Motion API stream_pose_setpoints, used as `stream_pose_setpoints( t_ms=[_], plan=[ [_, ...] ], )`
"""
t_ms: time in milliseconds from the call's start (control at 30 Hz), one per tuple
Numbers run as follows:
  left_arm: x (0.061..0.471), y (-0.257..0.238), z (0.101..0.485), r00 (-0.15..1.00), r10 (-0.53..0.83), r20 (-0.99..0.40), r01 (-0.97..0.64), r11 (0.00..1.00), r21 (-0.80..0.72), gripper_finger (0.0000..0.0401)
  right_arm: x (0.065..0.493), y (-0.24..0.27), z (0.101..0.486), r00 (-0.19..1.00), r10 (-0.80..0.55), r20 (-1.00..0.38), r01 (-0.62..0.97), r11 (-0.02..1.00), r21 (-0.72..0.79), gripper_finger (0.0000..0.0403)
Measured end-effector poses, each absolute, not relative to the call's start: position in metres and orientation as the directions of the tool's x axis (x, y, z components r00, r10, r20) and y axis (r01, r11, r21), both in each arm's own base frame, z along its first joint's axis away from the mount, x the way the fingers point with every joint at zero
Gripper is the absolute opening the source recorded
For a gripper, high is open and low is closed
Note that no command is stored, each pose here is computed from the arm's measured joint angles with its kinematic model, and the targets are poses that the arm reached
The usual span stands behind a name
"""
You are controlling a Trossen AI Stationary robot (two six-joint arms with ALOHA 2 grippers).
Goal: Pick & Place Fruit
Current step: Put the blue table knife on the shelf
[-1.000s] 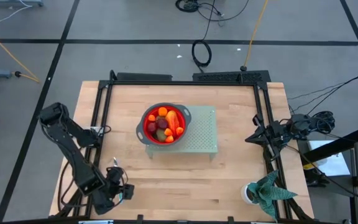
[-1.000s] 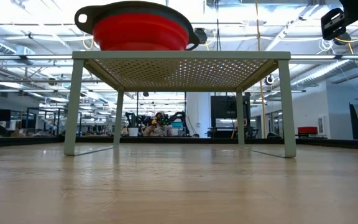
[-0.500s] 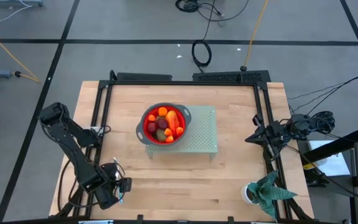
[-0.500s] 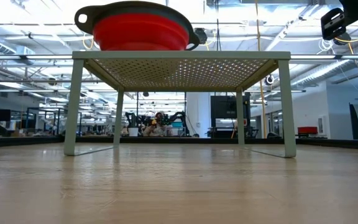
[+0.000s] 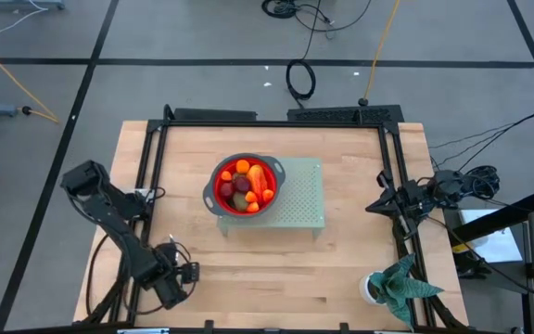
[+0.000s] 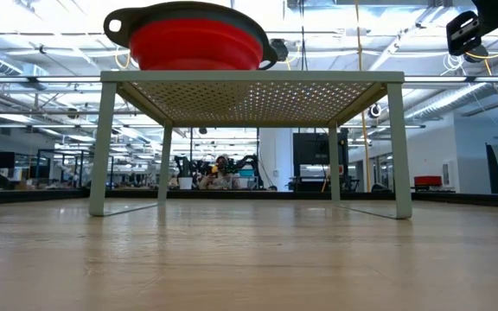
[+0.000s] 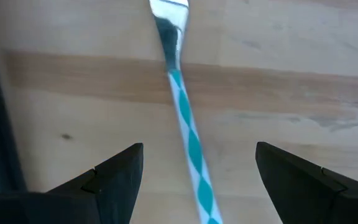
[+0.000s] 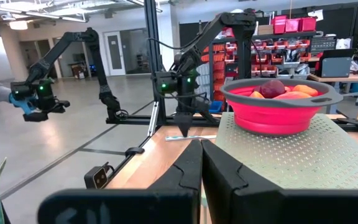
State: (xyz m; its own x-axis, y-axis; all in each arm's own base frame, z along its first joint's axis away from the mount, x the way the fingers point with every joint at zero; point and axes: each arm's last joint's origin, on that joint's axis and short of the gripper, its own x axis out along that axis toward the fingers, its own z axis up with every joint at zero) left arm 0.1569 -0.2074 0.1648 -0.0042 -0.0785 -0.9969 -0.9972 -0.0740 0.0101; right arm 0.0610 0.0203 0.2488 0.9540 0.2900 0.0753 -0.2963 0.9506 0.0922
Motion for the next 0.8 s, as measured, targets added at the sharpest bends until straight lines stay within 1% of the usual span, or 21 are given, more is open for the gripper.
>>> stream_pose_setpoints(
  t_ms=[100,367,433,533,800],
  plan=[
    [0.162,-0.212,0.156,-0.007,-0.092,-0.996,-0.997,-0.077,0.014,0.0307,0.061,0.020,0.249,0.954,0.290,0.075,-0.296,0.951,0.092,0.0000],
    [0.169,-0.221,0.133,-0.055,-0.107,-0.993,-0.995,-0.078,0.064,0.0307,0.061,0.020,0.249,0.954,0.290,0.075,-0.296,0.950,0.095,0.0000],
    [0.170,-0.222,0.131,-0.058,-0.101,-0.993,-0.994,-0.082,0.066,0.0299,0.061,0.020,0.249,0.954,0.290,0.076,-0.296,0.950,0.096,0.0000],
    [0.170,-0.222,0.131,-0.057,-0.099,-0.993,-0.994,-0.082,0.066,0.0270,0.061,0.020,0.249,0.954,0.290,0.075,-0.296,0.950,0.099,0.0000],
    [0.171,-0.220,0.130,-0.040,-0.075,-0.996,-0.996,-0.072,0.045,0.0156,0.061,0.020,0.249,0.954,0.290,0.076,-0.298,0.943,0.150,0.0000]
  ],
)
